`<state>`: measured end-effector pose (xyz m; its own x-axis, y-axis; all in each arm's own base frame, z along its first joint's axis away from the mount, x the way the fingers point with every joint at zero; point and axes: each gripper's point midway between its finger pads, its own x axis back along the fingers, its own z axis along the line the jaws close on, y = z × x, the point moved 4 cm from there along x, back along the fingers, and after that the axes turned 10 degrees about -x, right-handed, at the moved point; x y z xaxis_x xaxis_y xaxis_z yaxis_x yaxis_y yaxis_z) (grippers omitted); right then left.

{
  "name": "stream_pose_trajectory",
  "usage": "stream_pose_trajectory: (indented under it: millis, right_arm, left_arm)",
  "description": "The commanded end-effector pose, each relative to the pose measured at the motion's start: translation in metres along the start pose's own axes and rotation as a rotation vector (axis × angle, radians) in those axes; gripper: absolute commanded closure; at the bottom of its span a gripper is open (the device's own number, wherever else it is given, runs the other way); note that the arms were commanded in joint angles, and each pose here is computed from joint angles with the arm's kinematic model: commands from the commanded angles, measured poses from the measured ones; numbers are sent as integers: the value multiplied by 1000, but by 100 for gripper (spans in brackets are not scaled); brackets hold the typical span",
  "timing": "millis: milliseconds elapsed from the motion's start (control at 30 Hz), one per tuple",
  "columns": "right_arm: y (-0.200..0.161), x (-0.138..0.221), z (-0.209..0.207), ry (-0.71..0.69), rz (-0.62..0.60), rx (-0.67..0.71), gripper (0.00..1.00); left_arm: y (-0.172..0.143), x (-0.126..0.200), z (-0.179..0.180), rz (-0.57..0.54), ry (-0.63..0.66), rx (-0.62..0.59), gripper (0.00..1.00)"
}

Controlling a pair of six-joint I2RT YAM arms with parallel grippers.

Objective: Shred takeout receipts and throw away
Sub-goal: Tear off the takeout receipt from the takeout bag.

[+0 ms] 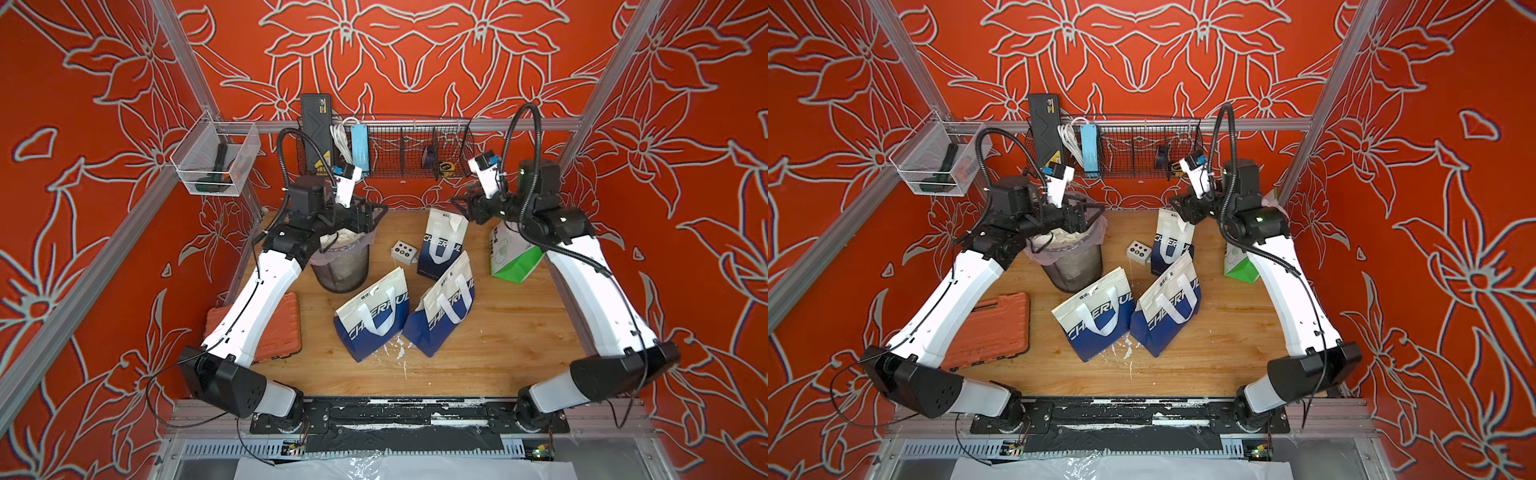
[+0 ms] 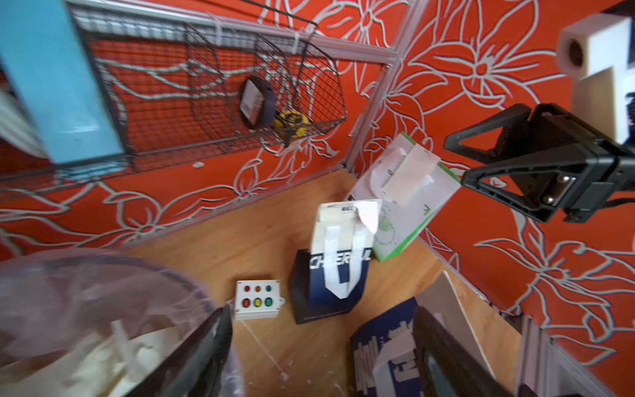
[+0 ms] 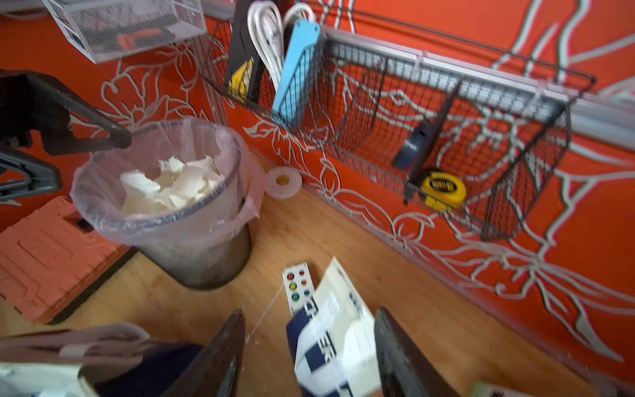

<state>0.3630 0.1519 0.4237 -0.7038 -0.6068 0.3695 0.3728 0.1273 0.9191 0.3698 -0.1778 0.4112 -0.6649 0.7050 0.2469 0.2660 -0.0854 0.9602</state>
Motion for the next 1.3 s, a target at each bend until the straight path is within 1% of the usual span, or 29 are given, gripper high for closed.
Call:
stream_pose_trajectory:
  millis: [0, 133, 267, 367, 500, 633, 833, 933, 1100, 1167, 1267]
  right_arm:
    - [-42, 1, -22, -9, 126, -86, 40]
    - [-67, -1, -45, -29, 153, -146, 42]
    - [-92, -15, -66, -42, 177, -196, 42]
    - [-99, -28, -73, 1, 177, -229, 44]
    - [-107, -47, -84, 8, 163, -233, 44]
    - [-116, -63, -96, 13, 175, -224, 45]
    - [-114, -82, -98, 95, 130, -228, 49]
    - [-110, -86, -96, 132, 115, -222, 54]
    - [-110, -87, -91, 180, 108, -225, 72]
    - [-110, -86, -90, 186, 108, -225, 78]
    - [-109, -85, -87, 203, 105, -223, 84]
  left_arm:
    - [-1, -25, -21, 8, -60, 20, 20]
    - [-9, -57, -53, 15, -122, -19, 20]
    - [-19, -90, -70, 57, -127, -70, 21]
    - [-26, -112, -82, 66, -123, -130, 20]
    - [-40, -138, -89, 102, -74, -238, 20]
    - [-48, -156, -94, 97, -24, -379, 19]
    - [-57, -180, -91, 99, 29, -495, 19]
    - [-56, -191, -88, 95, 71, -543, 19]
    - [-61, -210, -75, 123, 162, -593, 20]
    - [-61, -217, -74, 128, 170, -620, 22]
    - [-69, -226, -72, 157, 186, -663, 23]
